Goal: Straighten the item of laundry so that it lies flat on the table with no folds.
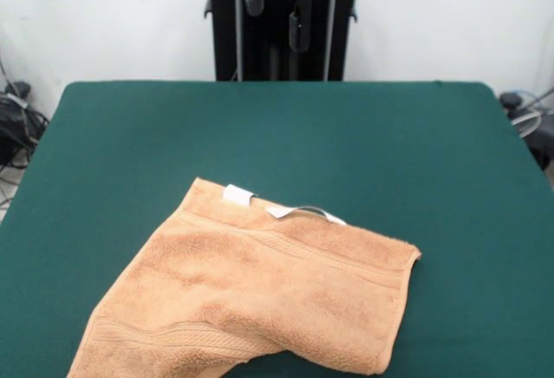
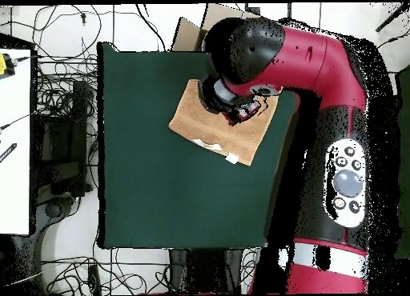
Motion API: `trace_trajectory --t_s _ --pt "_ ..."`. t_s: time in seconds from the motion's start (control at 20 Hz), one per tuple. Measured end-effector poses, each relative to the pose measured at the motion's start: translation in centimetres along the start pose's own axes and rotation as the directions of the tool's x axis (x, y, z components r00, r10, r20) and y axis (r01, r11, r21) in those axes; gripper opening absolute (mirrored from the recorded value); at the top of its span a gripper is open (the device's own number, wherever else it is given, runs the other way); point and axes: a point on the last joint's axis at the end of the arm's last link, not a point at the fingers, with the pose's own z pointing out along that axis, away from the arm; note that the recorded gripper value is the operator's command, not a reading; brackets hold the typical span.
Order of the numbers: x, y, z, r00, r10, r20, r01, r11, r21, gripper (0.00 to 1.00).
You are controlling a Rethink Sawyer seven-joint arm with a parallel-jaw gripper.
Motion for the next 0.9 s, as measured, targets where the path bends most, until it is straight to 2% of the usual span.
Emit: trace_trajectory --t_s 0.35,0.5,0.8,0.9 --pt "0.6 0.9 0.2 1.0 -0.013 0.002 0.013 1.0 0.003 1.0" --pt "0.7 1.5 1.1 1.0 -0.021 0.005 0.021 1.0 0.002 1.0" --pt "0.1 3.4 5.1 0.999 -0.037 0.018 0.038 0.999 -0.009 1.0" --pt "0.1 4.5 7.1 0.999 -0.049 0.019 0.049 0.999 -0.009 1.0"
